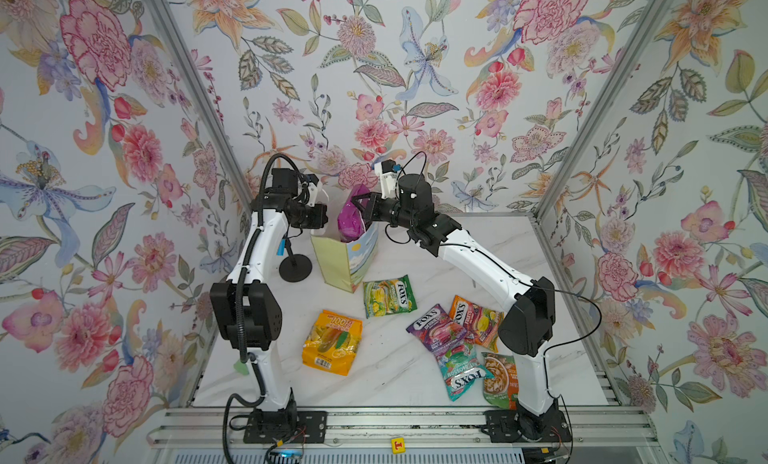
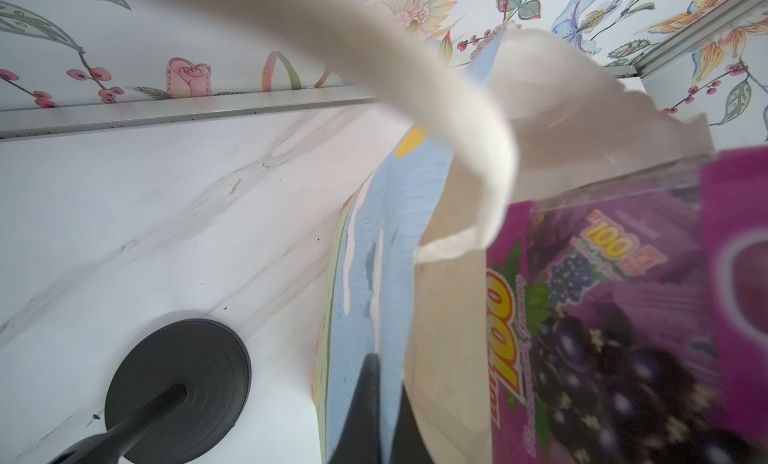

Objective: Place the snacks into the paper bag
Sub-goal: 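Lower the purple packet into the bag opening and open the right gripper, then withdraw the right gripper from the bag and move it to the green FOX'S packet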

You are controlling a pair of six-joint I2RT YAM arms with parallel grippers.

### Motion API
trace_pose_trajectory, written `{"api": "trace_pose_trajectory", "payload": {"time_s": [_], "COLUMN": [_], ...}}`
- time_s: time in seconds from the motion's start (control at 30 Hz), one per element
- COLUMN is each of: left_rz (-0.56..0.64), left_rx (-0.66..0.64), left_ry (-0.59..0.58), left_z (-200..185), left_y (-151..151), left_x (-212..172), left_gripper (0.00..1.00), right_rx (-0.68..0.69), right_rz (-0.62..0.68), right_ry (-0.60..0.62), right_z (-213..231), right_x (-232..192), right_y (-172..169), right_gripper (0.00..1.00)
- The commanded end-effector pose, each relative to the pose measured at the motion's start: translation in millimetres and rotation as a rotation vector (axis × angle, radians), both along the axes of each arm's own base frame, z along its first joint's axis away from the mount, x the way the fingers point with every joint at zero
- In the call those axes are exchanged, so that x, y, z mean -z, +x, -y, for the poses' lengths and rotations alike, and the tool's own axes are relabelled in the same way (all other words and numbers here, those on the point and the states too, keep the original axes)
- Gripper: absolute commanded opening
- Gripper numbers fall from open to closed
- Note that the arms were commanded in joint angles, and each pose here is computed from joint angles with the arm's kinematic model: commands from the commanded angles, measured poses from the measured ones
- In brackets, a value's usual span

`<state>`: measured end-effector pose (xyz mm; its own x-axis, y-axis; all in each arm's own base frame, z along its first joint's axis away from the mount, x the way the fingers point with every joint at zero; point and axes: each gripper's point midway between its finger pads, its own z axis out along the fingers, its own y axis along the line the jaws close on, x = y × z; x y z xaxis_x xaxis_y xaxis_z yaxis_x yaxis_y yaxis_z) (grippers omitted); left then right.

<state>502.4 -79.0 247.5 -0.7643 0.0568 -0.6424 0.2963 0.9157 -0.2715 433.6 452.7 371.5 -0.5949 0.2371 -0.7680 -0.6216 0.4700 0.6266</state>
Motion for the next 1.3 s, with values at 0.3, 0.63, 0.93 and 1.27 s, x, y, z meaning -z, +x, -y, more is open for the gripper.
{"api": "trace_pose_trajectory", "payload": {"time_s": [0.3, 0.63, 0.93, 1.27], "left_rz": [0.013, 0.008, 0.006, 0.005], "left_rx": [-0.017, -0.019, -0.021, -0.023], "left_ry": [-0.006, -0.004, -0.004, -0.003], "left_z": [-5.4, -6.5, -7.7, -8.8], "left_y": [-5.5, -5.4, -5.0, -5.2], "left_x": [-9.2, -7.5, -6.2, -5.0], "left_gripper": [0.02, 0.02, 0.02, 0.02], "right_rx": [0.029, 0.020, 0.001, -0.009], "right_rz": [0.096, 0.062, 0.064, 0.095], "right_ry": [0.116, 0.112, 0.120, 0.145], "right_z": [27.4, 27.5, 26.8, 34.8], "right_x": [-58.8, -44.8, -49.7, -76.7], "right_y": [-6.2, -3.9, -8.0, -19.0], "right_gripper": [0.00, 0.00, 0.22, 0.41]}}
